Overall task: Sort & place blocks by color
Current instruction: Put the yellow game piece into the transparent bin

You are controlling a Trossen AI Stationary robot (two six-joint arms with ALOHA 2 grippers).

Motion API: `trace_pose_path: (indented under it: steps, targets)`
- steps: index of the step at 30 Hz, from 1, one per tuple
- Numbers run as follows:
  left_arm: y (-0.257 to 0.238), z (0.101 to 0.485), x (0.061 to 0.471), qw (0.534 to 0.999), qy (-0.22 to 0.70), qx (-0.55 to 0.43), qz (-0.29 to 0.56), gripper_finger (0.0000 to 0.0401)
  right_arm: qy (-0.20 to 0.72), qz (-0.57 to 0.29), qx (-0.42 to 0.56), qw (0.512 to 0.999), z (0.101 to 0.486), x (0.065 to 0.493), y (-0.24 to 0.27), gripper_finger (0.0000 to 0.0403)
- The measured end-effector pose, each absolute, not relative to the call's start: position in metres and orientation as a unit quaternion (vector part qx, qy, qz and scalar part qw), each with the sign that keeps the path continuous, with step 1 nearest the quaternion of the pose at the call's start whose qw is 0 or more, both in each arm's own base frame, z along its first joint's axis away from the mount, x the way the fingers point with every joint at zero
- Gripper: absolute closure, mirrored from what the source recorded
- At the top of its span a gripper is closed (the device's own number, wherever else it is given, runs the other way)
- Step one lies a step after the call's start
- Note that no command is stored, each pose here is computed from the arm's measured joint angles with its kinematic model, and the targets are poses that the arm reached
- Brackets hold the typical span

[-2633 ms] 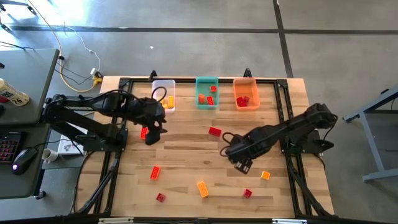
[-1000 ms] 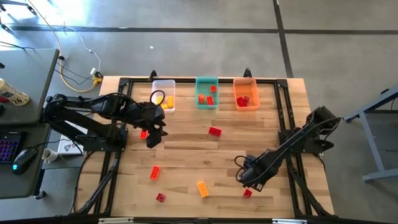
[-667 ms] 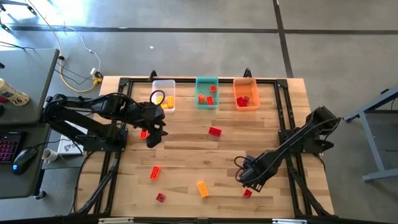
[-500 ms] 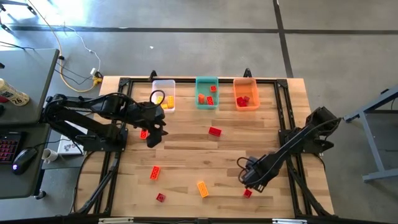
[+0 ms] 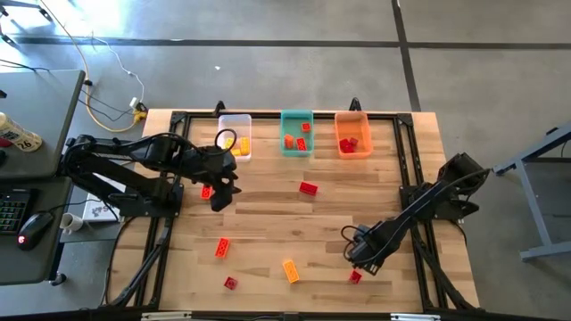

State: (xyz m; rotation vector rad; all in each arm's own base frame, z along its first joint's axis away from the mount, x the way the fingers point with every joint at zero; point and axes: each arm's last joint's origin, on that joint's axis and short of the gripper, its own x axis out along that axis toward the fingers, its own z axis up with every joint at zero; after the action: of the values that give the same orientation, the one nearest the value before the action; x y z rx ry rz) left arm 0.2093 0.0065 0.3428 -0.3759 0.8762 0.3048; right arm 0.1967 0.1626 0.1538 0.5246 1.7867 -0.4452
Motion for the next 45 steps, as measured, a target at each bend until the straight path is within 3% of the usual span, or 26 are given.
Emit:
trace_pose_path:
  steps: [9,21,27,45]
  targets:
    - [0.007,0.343,0.209,0.877,0.419,-0.179,0.149,0.0198,0.769,-0.19,0.233,0.564,0.144,0.192,0.16,0.018]
    - [0.007,0.343,0.209,0.878,0.417,-0.174,0.157,0.0198,0.774,-0.19,0.255,0.547,0.144,0.197,0.154,0.0321]
    - [0.007,0.343,0.209,0.878,0.418,-0.171,0.156,0.0198,0.759,-0.182,0.273,0.562,0.155,0.21,0.156,0.0322]
    - [0.007,0.343,0.209,0.884,0.423,-0.142,0.142,0.0198,0.626,-0.185,0.324,0.685,0.218,0.278,0.134,0.0322]
